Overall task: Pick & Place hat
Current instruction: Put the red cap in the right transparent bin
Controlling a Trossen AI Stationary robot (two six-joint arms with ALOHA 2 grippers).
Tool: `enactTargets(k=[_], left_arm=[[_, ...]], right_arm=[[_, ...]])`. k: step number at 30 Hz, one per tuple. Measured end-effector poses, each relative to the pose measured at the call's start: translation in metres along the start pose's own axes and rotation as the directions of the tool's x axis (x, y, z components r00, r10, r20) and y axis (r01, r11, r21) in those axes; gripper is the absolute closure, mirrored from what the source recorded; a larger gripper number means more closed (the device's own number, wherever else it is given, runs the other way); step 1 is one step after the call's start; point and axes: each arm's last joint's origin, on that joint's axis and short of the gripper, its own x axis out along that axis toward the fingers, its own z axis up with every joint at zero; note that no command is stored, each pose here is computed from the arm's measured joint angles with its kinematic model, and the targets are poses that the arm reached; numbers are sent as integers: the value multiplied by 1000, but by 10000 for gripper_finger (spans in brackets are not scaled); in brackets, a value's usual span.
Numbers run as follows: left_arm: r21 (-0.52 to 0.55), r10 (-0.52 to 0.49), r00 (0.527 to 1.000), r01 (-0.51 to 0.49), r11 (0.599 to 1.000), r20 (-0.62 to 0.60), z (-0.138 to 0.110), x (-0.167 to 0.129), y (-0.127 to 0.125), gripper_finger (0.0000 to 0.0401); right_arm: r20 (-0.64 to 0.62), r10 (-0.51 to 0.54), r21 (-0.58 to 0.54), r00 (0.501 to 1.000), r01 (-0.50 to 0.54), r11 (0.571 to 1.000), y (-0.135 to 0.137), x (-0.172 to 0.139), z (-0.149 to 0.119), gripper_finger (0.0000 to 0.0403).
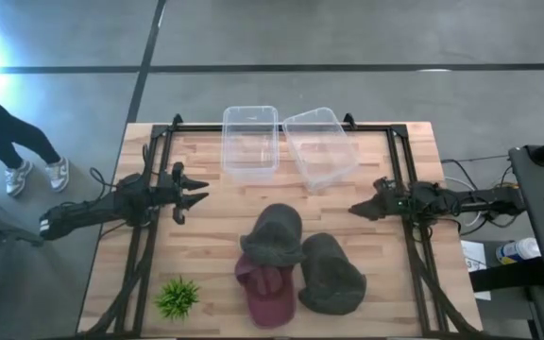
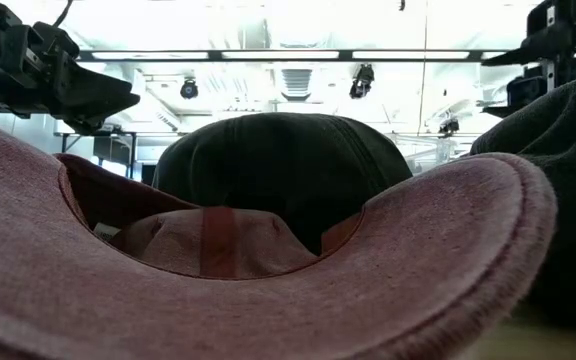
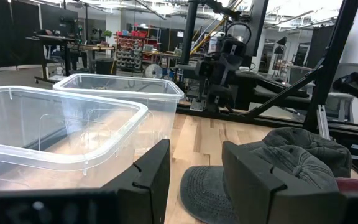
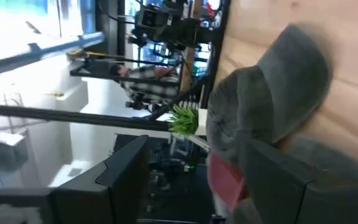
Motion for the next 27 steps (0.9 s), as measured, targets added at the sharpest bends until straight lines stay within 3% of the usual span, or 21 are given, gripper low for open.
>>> enactTargets(k=[4, 9, 13, 15, 18, 21, 27], left_arm=[[0, 1, 1000, -1, 1000, 0, 0, 0, 0, 261], [0, 0, 1000, 0, 1000, 0, 0, 0, 0, 261], [0, 0, 1000, 0, 1000, 0, 0, 0, 0, 261], [0, 1, 1000, -1, 1000, -1, 0, 0, 0, 261], [0, 0, 1000, 0, 1000, 0, 0, 0, 0, 261], [0, 0, 1000, 0, 1000, 0, 0, 0, 0, 261], [0, 0, 1000, 0, 1000, 0, 0, 0, 0, 261]], right_arm=[[-6, -21, 36, 1000, 22, 999, 17, 11, -4, 165], [-81, -221, -40, 972, 218, 975, 53, 46, -14, 165], [-191, -479, -89, 857, 471, 878, 60, 83, -32, 165], [-284, -543, -100, 790, 539, 837, 57, 102, -44, 165], [-383, -553, -119, 740, 554, 824, 55, 131, -64, 165], [-405, -573, -99, 712, 589, 802, 54, 158, -78, 165], [-404, -597, -145, 692, 596, 789, 55, 209, -95, 165]])
